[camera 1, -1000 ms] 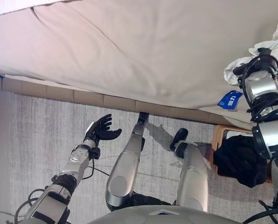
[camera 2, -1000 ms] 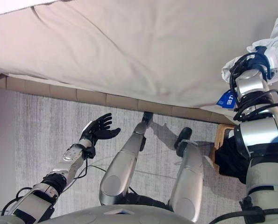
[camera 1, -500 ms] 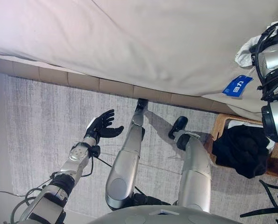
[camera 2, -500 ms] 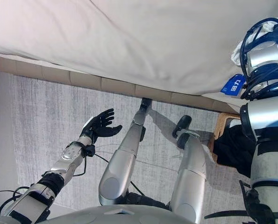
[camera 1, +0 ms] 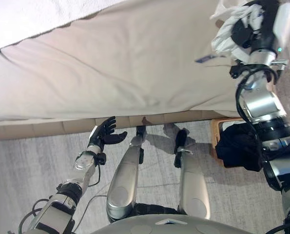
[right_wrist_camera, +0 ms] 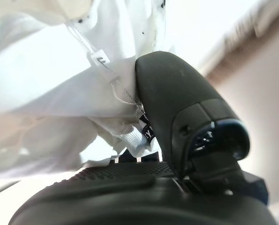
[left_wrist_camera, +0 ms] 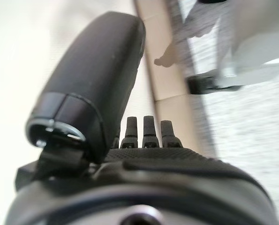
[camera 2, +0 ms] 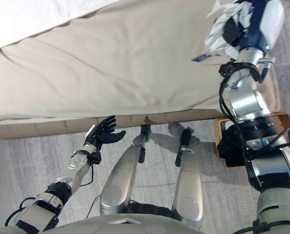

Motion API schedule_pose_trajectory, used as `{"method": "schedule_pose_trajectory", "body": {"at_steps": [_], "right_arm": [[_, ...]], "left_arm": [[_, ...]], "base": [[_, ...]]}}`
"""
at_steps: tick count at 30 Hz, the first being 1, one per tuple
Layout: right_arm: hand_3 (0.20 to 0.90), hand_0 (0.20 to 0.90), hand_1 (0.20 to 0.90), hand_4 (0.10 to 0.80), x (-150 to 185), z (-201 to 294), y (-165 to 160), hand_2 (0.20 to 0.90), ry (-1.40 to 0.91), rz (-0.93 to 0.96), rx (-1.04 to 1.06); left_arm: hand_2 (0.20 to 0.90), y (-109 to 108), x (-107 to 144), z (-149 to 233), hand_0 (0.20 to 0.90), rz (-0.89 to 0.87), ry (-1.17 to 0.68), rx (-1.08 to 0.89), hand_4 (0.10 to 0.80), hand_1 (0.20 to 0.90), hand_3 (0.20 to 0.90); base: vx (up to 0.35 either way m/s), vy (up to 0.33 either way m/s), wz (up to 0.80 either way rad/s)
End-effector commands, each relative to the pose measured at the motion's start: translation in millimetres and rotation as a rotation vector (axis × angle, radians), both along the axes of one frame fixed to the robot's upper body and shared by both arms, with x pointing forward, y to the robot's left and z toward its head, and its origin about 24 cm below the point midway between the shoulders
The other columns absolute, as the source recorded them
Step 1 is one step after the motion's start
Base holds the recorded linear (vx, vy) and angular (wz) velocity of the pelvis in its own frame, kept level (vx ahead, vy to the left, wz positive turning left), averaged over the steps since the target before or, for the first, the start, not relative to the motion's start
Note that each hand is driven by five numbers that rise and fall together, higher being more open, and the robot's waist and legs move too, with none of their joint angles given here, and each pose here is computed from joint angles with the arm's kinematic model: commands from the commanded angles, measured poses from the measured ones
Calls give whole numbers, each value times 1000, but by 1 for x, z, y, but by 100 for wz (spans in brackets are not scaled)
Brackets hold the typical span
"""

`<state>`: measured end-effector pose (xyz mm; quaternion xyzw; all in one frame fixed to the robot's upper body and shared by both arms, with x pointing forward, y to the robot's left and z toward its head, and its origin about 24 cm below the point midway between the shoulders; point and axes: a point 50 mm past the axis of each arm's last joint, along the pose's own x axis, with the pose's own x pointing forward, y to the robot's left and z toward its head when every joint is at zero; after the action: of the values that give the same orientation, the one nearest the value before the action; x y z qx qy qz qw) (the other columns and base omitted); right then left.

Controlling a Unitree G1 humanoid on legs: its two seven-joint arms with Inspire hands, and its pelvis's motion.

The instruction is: Pick up the clothes from the bed and place them into the basket

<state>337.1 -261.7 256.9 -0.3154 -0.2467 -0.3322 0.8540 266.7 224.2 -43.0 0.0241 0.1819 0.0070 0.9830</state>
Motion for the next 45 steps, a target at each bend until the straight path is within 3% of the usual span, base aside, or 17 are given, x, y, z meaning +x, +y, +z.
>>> {"method": "schedule_pose_trajectory", "body": {"at_steps": [1, 13, 20, 24, 35, 36, 45], "right_arm": [[200, 300, 300, 100, -28, 39, -29, 300, -194, -44, -50], [200, 300, 300, 100, -51, -52, -59, 300, 1, -98, 92], [200, 300, 300, 100, -53, -108, -81, 300, 275, -141, 176], [200, 300, 300, 100, -45, -127, -89, 300, 387, -176, 196], [200, 300, 300, 100, -20, -111, -121, 300, 551, -379, 135], [900, 900, 900, 800, -18, -108, -124, 900, 555, -392, 112], [900, 900, 900, 800, -5, -83, -123, 900, 520, -431, 48]], "left_arm": [[900, 23, -28, -22, 900, 44, 123, 81, 800, 900, 900], [900, 49, -54, -43, 900, 129, 294, 130, 800, 900, 900], [900, 42, -58, -50, 900, 105, 336, 122, 800, 900, 900], [900, 31, -43, -43, 900, 59, 301, 121, 800, 900, 900], [900, -7, 8, -9, 900, -50, 79, 33, 800, 900, 900], [900, -11, 10, -6, 900, -71, 59, 22, 800, 900, 900], [900, -23, 16, 2, 900, -136, 4, -18, 800, 900, 900]], "base": [[37, 121, -57], [47, 87, -52], [40, -48, -27], [-53, -115, -4], [-127, -90, 11], [-88, -109, 12], [-46, -43, 5]]}}
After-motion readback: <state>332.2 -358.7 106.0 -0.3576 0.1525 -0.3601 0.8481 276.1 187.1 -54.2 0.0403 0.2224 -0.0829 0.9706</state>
